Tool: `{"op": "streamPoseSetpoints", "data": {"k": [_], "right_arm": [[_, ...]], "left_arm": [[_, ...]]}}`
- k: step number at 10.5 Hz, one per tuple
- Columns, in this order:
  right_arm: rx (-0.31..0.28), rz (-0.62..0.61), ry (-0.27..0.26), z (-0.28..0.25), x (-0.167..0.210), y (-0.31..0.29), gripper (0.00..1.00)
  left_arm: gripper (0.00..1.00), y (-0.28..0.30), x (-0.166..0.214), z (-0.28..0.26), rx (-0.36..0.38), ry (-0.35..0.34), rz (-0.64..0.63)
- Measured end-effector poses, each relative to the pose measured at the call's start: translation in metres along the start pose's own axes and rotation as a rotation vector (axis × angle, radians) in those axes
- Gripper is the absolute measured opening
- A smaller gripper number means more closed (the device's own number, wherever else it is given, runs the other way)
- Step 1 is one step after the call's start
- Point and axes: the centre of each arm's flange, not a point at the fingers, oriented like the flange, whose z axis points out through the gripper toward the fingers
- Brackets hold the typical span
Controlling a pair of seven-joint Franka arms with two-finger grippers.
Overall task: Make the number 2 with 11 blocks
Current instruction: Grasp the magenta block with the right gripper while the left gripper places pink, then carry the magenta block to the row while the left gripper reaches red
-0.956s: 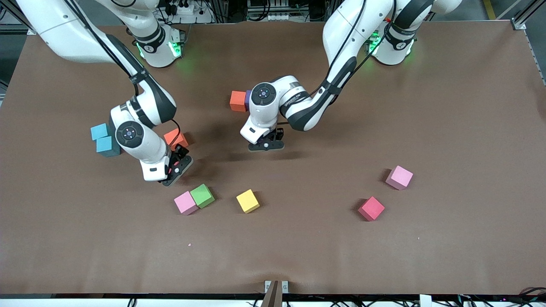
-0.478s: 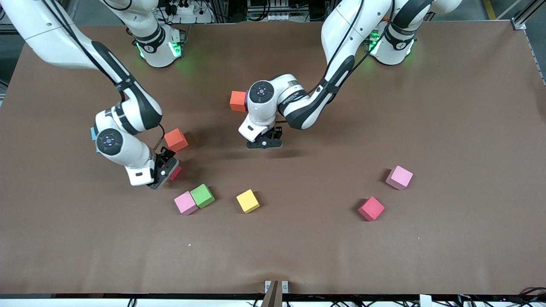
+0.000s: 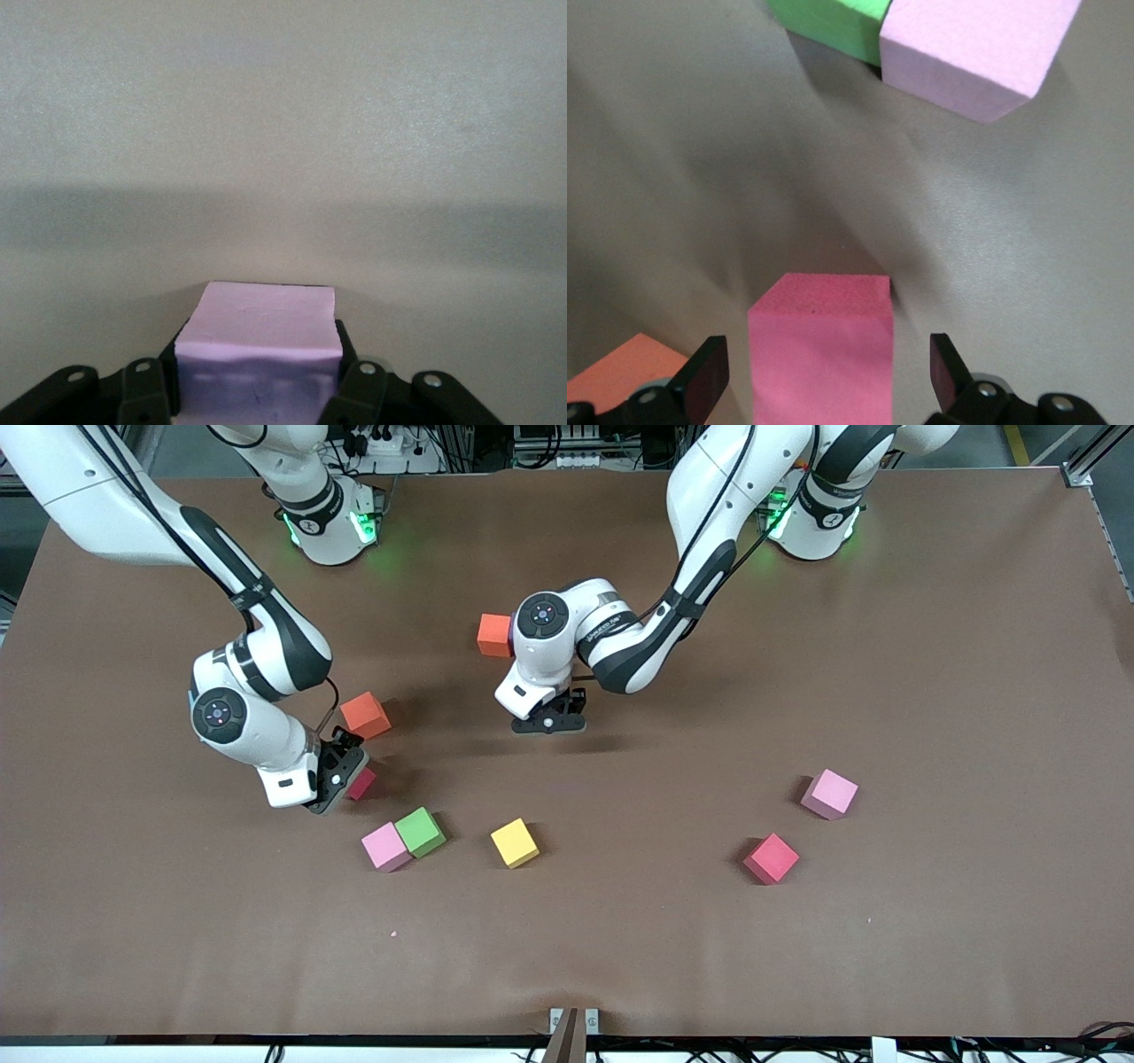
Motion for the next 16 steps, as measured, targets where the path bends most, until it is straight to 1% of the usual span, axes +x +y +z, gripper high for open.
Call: {"op": "streamPoseSetpoints", "data": {"k": [2,5,9,11,12,13,14,15,16], "right_arm": [[0.014,-0.016,0.004,0.007,0.004,-0.011,1.00],[0.018,-0.023,0.018,0.011,0.006,-0.014,1.00],[0.023,-0.076,0.024,0.014,-0.009,-0.001,1.00],[0.022,-0.092,0.026,0.014,-0.012,0.002,1.00],[0.023,-0.096,0.027,0.014,-0.012,0.002,0.96],[0.024,-0.098,0.027,0.014,-0.011,0.001,0.92],[0.023,-0.100,0.029,0.014,-0.010,0.000,0.80],[0.022,-0.102,0.031,0.013,-0.009,-0.001,0.64],[0.021,-0.105,0.033,0.012,-0.007,-0.001,0.59]], "left_arm": [[0.61,0.001,-0.002,0.000,0.005,-0.004,0.003],[0.61,0.002,-0.005,0.001,0.010,-0.009,0.007],[0.62,0.003,-0.009,0.001,0.020,-0.017,0.011],[0.87,0.006,-0.012,-0.004,0.015,-0.013,0.001],[0.96,0.008,-0.010,-0.010,0.007,-0.006,-0.017],[1.00,0.010,-0.008,-0.019,-0.004,0.004,-0.033],[1.00,0.011,-0.002,-0.032,-0.018,0.018,-0.047],[1.00,0.010,0.005,-0.049,-0.035,0.037,-0.071],[1.00,0.006,0.018,-0.068,-0.053,0.060,-0.112]]}}
